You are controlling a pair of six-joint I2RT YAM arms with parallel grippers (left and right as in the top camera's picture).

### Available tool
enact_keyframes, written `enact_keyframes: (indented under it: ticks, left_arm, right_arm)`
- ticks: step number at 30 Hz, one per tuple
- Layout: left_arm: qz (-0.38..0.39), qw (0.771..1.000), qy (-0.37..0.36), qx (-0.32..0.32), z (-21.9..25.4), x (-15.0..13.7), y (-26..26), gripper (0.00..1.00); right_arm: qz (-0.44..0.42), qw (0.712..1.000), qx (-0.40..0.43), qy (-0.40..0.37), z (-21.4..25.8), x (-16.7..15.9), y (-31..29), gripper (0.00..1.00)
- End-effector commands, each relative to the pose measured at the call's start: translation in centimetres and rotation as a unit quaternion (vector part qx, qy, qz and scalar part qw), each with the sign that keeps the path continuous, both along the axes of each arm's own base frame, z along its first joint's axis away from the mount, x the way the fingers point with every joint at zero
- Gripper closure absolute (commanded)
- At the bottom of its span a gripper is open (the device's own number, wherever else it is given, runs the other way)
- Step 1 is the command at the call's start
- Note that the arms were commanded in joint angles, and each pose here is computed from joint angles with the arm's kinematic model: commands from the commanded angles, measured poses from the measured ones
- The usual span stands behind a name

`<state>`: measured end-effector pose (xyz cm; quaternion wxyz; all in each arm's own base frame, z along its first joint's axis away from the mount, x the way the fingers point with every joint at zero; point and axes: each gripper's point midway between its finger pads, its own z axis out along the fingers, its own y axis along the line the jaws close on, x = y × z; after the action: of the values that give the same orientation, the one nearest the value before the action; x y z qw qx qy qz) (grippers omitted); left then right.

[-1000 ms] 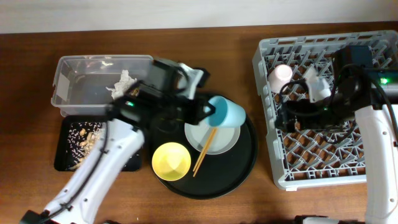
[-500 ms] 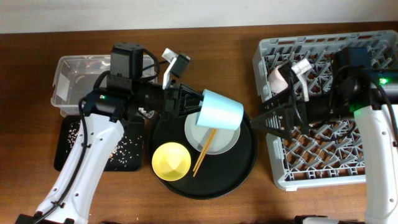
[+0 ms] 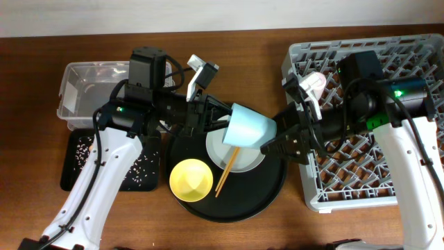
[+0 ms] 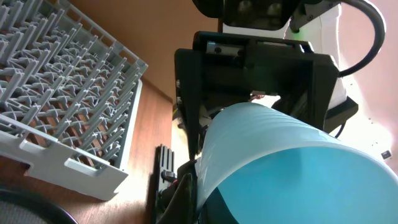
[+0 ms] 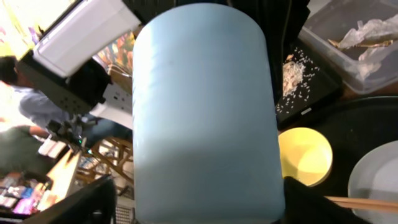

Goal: Sort waste into correct bins and load items into the dishwasher rack
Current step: 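Lift the blue cup with the left gripper toward the right gripper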

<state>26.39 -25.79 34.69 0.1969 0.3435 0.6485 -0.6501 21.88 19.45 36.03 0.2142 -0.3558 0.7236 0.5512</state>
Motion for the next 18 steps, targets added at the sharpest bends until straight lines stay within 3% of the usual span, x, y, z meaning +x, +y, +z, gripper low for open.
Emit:
enact_keyframes:
  ticks: [1,18]
  left_arm:
    - [-0.012,1.000,-0.019,-0.013,0.9,-0.4,0.0,1.00]
    - [-0.012,1.000,-0.019,-0.013,0.9,-0.4,0.0,1.00]
  right_arm:
    - [0.008,1.000,0.023,-0.008,1.0,-0.7,0.3,0.24]
    - [0.033,0.999,0.022,-0.031,0.9,-1.1,1.4,0.23]
